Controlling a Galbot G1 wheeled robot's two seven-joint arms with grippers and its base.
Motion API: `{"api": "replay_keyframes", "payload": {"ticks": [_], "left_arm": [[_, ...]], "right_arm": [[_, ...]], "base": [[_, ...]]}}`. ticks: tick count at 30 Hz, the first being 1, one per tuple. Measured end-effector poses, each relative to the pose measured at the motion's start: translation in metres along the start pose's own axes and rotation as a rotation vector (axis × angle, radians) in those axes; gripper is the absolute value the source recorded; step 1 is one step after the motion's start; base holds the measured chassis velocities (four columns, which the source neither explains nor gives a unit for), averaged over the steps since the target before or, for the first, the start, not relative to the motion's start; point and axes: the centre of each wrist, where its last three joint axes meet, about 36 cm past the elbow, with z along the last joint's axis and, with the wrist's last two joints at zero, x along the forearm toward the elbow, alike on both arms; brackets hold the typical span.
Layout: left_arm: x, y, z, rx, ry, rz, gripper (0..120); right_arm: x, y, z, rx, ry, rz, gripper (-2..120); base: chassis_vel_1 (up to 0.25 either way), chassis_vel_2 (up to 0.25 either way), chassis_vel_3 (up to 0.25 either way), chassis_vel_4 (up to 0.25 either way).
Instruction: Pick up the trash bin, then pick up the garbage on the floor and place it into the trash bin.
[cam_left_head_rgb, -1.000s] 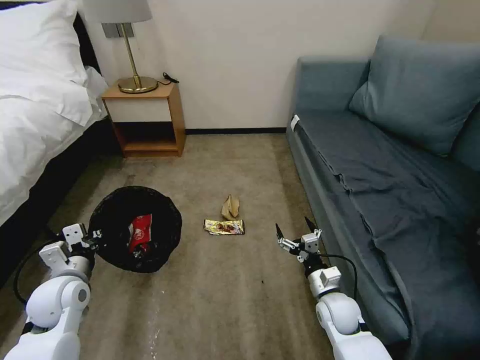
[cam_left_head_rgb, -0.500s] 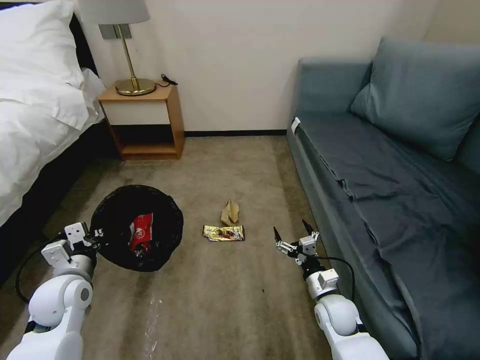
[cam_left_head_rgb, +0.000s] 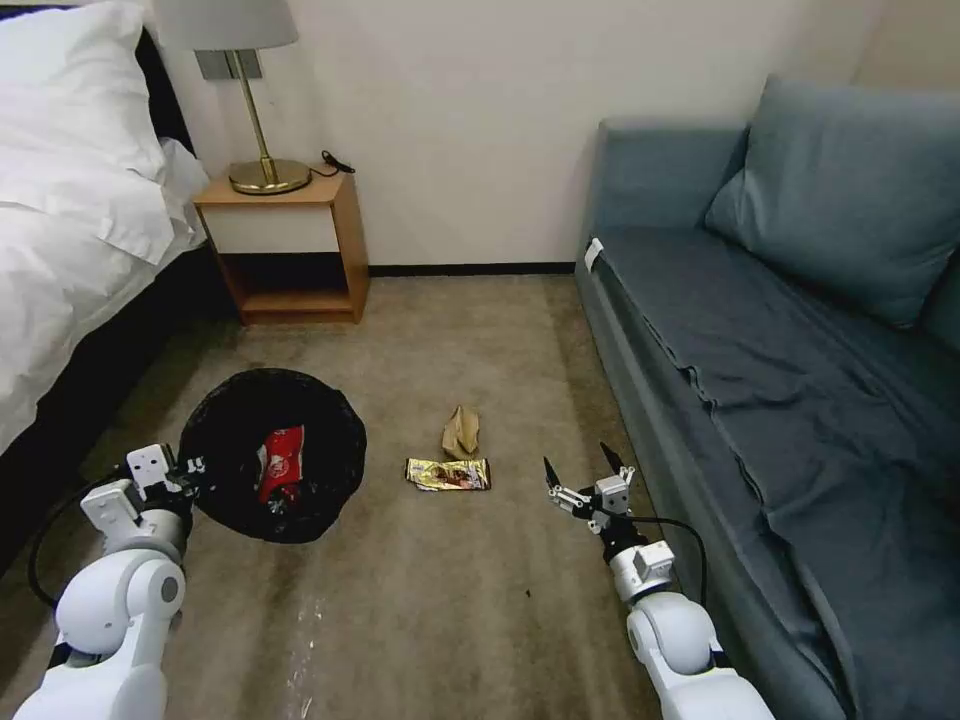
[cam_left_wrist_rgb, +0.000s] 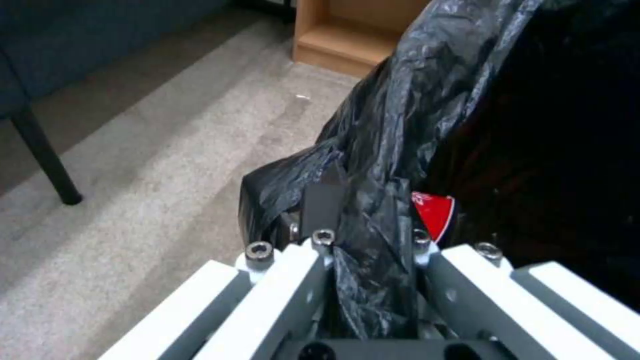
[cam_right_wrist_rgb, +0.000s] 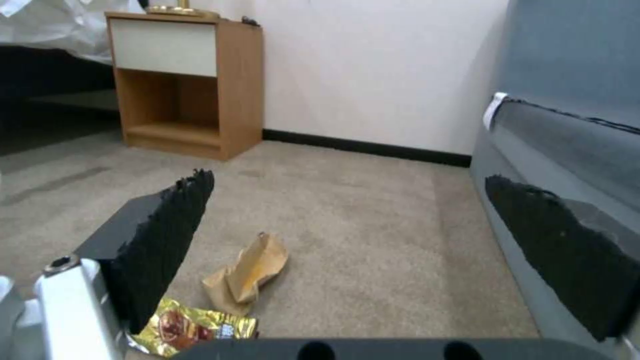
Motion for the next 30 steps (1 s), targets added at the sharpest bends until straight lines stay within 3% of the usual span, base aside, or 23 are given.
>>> {"api": "replay_keyframes", "payload": {"ticks": [30], "left_arm": [[-0.0020, 0.0047, 0.0059, 0.016, -0.003, -0.009, 1]], "right_arm": [[0.0071, 0.0059, 0.0049, -0.018, 0.015, -0.020, 100]], "base": [[-0.052, 0.053, 0.053, -0.051]]}}
